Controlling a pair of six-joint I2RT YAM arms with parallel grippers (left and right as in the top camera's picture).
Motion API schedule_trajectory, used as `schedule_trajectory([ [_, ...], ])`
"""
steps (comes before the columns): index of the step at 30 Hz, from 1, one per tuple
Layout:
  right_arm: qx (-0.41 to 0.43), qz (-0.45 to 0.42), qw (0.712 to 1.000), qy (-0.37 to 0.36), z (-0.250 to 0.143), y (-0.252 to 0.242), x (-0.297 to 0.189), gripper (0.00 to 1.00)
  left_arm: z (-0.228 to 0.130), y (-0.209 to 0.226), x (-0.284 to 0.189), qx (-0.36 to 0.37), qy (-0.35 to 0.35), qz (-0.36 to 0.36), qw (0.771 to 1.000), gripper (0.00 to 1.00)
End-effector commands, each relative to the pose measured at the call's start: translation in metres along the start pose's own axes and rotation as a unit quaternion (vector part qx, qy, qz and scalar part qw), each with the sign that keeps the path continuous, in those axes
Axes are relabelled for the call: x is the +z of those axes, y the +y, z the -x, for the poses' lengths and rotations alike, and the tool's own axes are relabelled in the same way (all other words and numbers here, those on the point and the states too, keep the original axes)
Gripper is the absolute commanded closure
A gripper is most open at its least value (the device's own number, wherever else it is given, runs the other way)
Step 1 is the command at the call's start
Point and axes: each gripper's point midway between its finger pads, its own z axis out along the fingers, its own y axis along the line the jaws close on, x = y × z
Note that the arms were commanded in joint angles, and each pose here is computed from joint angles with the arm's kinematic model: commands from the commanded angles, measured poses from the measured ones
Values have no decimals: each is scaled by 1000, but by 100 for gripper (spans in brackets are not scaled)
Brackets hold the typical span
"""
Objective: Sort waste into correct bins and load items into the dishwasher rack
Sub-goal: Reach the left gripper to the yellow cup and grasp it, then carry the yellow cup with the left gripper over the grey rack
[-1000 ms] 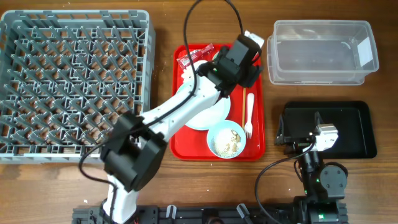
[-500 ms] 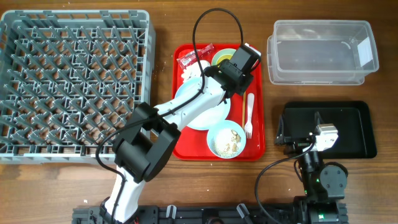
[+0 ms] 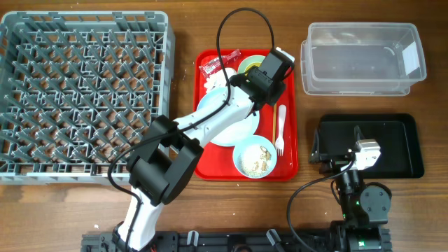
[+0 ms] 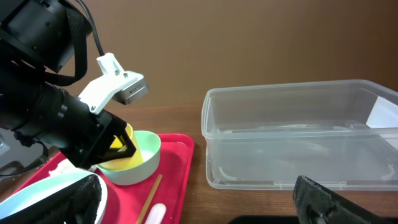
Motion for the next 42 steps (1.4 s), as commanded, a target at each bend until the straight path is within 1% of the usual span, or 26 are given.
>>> schedule_trajectory([
  [1, 1, -3, 1000, -3, 1, 0, 0, 0, 11, 20, -6, -8, -16, 51, 999, 96],
  [5, 1, -3, 1000, -3, 1, 0, 0, 0, 42, 28, -45, -81, -65, 53, 993, 96],
  [7, 1, -3, 1000, -3, 1, 0, 0, 0, 63, 34, -75, -116, -99, 47, 987, 96],
  [10, 1, -3, 1000, -3, 1, 0, 0, 0, 88, 41, -119, -145, -144, 35, 978, 96],
  [11, 1, -3, 1000, -3, 1, 0, 0, 1, 95, 46, -134, -165, -159, 32, 973, 96],
  [13, 1, -3, 1000, -3, 1, 0, 0, 0, 100, 59, -154, -203, -172, 31, 963, 96],
  [15, 1, -3, 1000, -3, 1, 0, 0, 0, 98, 84, -174, -260, -176, 36, 949, 96],
  [16, 1, -3, 1000, -3, 1, 0, 0, 0, 95, 102, -183, -291, -175, 36, 940, 96],
  [18, 1, -3, 1000, -3, 1, 0, 0, 0, 86, 139, -198, -345, -163, 6, 924, 96],
  [20, 1, -3, 1000, -3, 1, 0, 0, 0, 77, 167, -208, -372, -149, -60, 914, 96],
  [21, 1, -3, 1000, -3, 1, 0, 0, 0, 69, 183, -212, -399, -138, -92, 902, 96],
  [22, 1, -3, 1000, -3, 1, 0, 0, 0, 58, 199, -216, -429, -124, -120, 886, 96],
  [24, 1, -3, 1000, -3, 1, 0, 0, 0, 31, 234, -223, -483, -98, -150, 857, 96],
  [25, 1, -3, 1000, -3, 1, 0, 0, 0, 15, 252, -228, -510, -88, -162, 840, 96],
  [26, 1, -3, 1000, -3, 1, 0, 0, 0, -5, 275, -236, -544, -80, -173, 817, 96],
  [28, 1, -3, 1000, -3, 1, 0, 0, 0, -33, 307, -248, -584, -79, -182, 787, 96],
  [30, 1, -3, 1000, -3, 1, 0, 0, 0, -49, 324, -255, -575, -89, -191, 791, 96],
  [31, 1, -3, 1000, -3, 1, 0, 0, 0, -63, 333, -255, -577, -85, -189, 790, 96],
  [32, 1, -3, 1000, -3, 1, 0, 0, 0, -75, 342, -252, -594, -78, -183, 779, 96],
  [38, 1, -3, 1000, -3, 1, 0, 0, 0, -111, 369, -226, -639, -55, -175, 747, 96],
  [39, 1, -3, 1000, -3, 1, 0, 0, 0, -113, 369, -224, -641, -51, -175, 745, 96],
  [40, 1, -3, 1000, -3, 1, 0, 0, 0, -118, 370, -219, -646, -43, -171, 743, 93],
  [42, 1, -3, 1000, -3, 1, 0, 0, 0, -117, 370, -217, -634, -47, -172, 752, 90],
])
